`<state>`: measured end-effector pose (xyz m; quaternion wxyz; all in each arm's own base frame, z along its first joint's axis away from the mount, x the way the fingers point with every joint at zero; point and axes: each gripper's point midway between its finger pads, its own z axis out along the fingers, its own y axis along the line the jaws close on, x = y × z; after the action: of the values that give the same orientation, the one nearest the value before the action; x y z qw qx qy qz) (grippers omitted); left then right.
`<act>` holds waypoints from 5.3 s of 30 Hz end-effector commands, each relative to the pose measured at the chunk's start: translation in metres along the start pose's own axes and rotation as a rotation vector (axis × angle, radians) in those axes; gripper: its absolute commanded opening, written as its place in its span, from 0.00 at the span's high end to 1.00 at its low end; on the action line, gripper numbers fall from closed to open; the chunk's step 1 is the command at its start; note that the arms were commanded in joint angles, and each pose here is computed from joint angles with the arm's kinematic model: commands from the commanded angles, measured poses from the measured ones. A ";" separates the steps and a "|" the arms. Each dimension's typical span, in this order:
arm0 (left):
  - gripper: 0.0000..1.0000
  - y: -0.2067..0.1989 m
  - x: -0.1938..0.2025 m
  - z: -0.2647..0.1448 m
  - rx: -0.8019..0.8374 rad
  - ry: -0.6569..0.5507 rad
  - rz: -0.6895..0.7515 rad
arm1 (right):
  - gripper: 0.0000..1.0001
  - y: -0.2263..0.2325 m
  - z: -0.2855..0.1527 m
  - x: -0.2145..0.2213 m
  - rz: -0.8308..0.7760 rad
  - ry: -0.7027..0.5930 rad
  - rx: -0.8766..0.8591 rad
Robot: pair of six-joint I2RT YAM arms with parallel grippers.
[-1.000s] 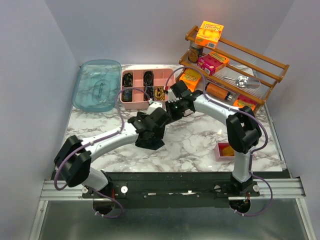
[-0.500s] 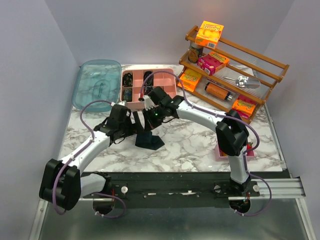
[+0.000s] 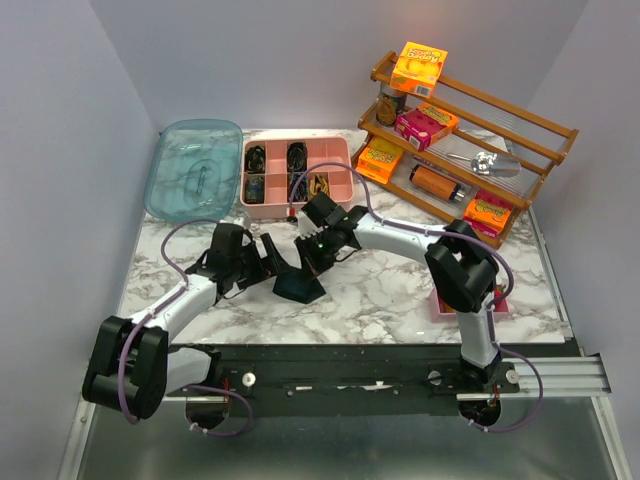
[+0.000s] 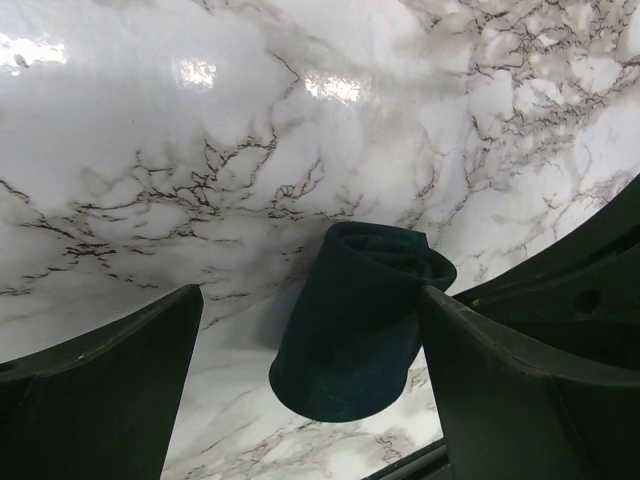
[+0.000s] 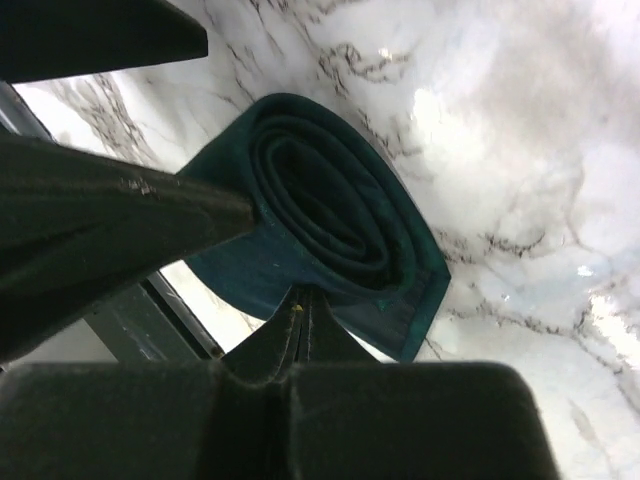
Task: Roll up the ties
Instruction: Roll the tie at the center of the board, then pick up the tie at the center of the board, then place the tie in the storage box.
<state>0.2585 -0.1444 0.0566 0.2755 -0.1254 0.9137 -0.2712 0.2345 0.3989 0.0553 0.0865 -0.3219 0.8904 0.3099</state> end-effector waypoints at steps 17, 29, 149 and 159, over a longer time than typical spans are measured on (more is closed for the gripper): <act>0.12 -0.033 0.029 0.012 0.366 0.026 0.041 | 0.99 -0.011 0.013 0.014 0.023 0.002 0.036; 0.34 -0.049 0.032 0.002 0.500 -0.002 0.077 | 0.99 -0.015 0.029 0.006 0.027 0.005 0.032; 0.01 -0.049 -0.117 -0.088 -0.084 -0.421 0.240 | 0.99 -0.134 -0.160 -0.207 0.231 -0.617 0.172; 0.01 -0.046 -0.114 -0.082 -0.086 -0.403 0.234 | 0.99 -0.172 -0.147 -0.191 0.323 -0.600 0.330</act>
<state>0.3054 -0.1076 0.1917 0.4692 -0.0827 0.8608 -0.1791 0.4936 0.3186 0.1786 0.3499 -0.0845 0.8838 0.2990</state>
